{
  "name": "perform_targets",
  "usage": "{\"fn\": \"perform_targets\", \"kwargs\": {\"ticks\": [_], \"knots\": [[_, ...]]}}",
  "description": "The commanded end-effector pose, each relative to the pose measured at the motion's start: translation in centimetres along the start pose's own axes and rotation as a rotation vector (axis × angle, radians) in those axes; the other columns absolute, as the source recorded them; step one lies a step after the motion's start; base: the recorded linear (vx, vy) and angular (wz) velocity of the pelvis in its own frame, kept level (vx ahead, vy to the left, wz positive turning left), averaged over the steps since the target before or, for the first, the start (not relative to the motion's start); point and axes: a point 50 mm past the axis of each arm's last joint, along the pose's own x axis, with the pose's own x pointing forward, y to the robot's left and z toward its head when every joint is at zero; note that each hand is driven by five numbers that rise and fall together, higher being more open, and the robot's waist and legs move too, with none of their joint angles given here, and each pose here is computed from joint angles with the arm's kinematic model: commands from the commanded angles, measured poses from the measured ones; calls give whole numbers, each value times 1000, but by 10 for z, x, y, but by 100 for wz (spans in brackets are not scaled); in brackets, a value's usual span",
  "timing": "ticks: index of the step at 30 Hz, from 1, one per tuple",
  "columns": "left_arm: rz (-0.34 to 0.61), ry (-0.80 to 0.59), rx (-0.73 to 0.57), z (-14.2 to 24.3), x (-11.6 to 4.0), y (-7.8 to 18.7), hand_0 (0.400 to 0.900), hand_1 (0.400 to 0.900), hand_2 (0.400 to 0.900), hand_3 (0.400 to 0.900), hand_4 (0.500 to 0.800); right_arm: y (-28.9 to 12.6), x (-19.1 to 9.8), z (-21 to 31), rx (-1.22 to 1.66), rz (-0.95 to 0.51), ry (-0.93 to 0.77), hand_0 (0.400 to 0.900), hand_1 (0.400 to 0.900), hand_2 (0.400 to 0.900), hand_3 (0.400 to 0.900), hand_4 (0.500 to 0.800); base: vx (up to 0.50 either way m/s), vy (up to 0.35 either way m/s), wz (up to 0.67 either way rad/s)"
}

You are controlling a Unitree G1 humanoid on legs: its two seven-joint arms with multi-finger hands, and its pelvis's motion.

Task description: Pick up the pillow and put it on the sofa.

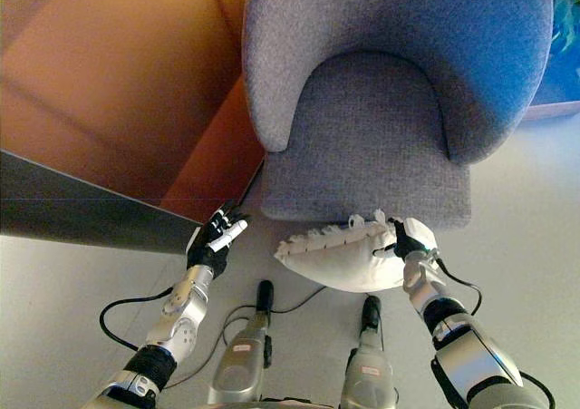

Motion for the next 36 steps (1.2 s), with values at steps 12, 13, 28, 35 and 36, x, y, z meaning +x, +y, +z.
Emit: {"fn": "perform_targets", "kwargs": {"ticks": [12,13,28,35,36], "knots": [[-129,-302,10,67,27,-38,900,900,900,900,800,-72,24,38,-54,-117,-49,531,531,531,531,579,-62,5,-1],[-132,-308,10,68,27,-39,900,900,900,900,800,-76,24,40,-56,-122,-48,400,400,400,400,500,-53,2,0],[-146,-376,4,84,32,-48,900,900,900,900,800,-94,27,48,-59,-149,-62,400,400,400,400,500,-16,1,0],[-143,-365,0,81,31,-46,900,900,900,900,800,-93,26,48,-53,-160,-63,400,400,400,400,500,0,0,0],[-138,-363,-2,81,31,-45,900,900,900,900,800,-93,26,47,-55,-160,-64,400,400,400,400,500,0,0,0]]}}
